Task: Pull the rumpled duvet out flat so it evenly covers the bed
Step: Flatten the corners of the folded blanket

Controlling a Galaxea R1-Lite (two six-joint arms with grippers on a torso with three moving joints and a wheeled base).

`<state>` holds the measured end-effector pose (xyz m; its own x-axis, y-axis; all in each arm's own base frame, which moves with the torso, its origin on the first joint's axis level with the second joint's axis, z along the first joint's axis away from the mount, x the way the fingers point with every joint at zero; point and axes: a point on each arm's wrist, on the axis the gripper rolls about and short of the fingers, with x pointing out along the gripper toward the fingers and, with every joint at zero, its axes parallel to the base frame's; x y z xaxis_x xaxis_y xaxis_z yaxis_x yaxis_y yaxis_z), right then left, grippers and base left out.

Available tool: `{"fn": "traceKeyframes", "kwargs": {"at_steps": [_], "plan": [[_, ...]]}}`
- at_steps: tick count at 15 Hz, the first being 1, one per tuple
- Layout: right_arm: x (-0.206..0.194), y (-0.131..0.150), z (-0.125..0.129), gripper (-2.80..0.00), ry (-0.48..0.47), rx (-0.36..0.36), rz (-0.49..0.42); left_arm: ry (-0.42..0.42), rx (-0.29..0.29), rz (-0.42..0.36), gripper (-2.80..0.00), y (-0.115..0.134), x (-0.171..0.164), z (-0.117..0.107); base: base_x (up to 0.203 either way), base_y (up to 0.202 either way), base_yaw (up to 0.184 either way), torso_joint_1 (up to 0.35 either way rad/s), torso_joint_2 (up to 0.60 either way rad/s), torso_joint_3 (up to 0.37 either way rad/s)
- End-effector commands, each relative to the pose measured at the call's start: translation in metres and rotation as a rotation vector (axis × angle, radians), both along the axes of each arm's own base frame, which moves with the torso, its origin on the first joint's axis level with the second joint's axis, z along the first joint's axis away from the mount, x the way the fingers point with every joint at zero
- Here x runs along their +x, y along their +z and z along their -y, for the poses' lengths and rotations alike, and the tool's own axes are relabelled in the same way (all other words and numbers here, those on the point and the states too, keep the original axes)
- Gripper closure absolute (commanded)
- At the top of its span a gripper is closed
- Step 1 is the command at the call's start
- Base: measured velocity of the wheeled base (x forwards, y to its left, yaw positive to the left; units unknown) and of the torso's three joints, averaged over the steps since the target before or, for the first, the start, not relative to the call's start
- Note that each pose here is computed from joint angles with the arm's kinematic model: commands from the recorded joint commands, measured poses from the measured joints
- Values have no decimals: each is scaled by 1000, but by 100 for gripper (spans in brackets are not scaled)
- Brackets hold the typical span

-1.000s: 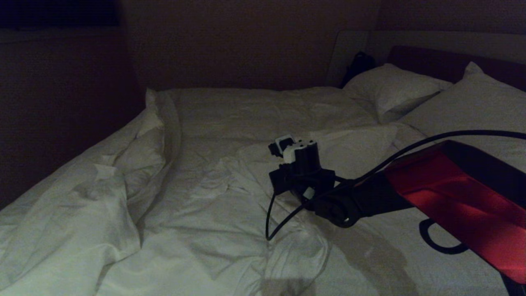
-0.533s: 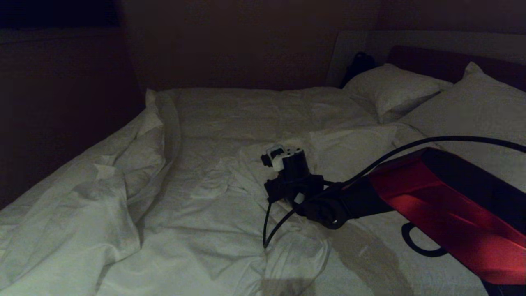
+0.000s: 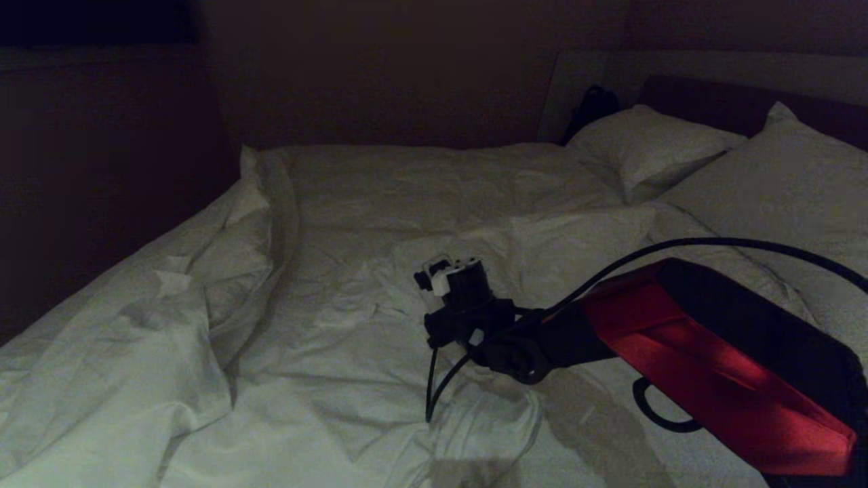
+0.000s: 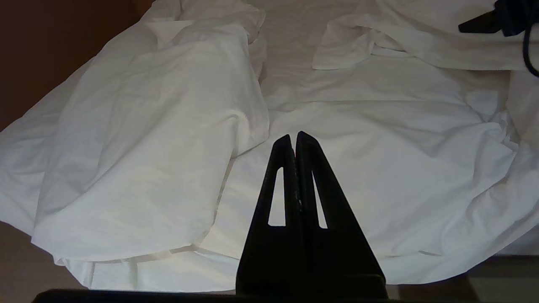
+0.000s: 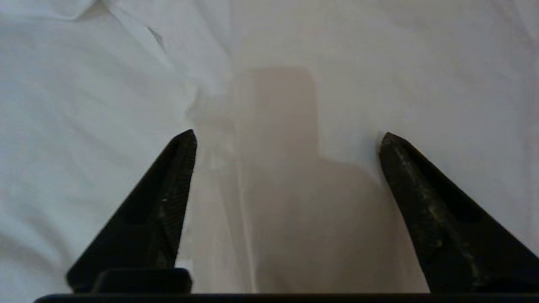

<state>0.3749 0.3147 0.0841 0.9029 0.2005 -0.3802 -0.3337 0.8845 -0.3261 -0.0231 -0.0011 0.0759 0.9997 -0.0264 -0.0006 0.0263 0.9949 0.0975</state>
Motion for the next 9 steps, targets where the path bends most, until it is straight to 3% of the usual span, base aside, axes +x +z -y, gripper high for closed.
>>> {"fn": "traceKeyframes", "kwargs": {"at_steps": [1, 6, 9], "plan": [[8, -9, -6, -280, -2, -12, 8, 0, 1, -1, 0, 0, 0, 0, 0, 0, 0, 0, 0, 0], [26, -21, -1, -280, -37, -16, 7, 0, 1, -1, 0, 0, 0, 0, 0, 0, 0, 0, 0, 0], [46, -30, 16, -280, -93, -20, 2, 0, 1, -1, 0, 0, 0, 0, 0, 0, 0, 0, 0, 0]]}}
